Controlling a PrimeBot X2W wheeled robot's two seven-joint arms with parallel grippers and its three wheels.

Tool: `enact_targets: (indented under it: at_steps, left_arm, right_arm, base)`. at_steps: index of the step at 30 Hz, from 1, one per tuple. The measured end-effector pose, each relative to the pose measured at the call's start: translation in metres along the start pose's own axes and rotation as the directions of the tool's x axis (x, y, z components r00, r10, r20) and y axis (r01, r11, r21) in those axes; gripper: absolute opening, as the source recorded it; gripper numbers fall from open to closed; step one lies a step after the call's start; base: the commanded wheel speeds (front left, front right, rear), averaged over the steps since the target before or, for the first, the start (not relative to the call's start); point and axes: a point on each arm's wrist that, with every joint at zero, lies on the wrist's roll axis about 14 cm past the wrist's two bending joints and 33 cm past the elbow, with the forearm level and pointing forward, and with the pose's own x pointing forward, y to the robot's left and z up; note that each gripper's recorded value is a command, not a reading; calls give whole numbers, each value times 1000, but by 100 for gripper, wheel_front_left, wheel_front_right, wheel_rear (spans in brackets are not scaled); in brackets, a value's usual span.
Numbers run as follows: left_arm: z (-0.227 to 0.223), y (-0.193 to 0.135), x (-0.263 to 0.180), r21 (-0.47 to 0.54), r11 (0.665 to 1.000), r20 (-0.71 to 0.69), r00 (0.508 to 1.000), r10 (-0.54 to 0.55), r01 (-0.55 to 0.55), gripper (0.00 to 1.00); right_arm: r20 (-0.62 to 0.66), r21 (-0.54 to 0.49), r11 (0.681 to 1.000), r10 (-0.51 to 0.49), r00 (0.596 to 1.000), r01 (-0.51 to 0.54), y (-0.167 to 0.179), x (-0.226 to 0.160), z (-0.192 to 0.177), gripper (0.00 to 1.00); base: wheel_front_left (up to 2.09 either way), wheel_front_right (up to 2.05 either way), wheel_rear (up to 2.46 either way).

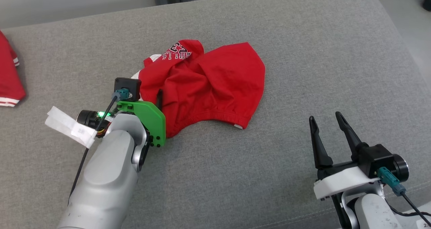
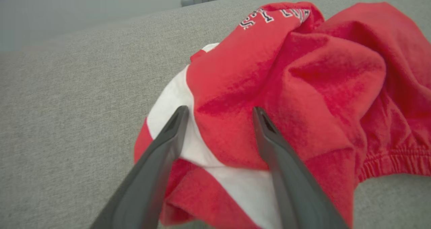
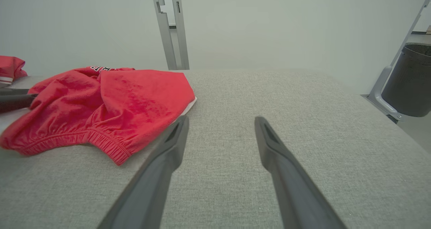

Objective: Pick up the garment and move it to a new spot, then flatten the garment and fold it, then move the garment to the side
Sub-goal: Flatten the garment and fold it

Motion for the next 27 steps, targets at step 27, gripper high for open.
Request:
enact_targets:
  at_steps: [27]
  left_arm:
    - [79,-83,-24,380,900,268,907,-326,212,0]
  right_arm:
    - [27,11,1000,6,1000,-6,4,-16,10,100]
  base:
    - [0,0,0]
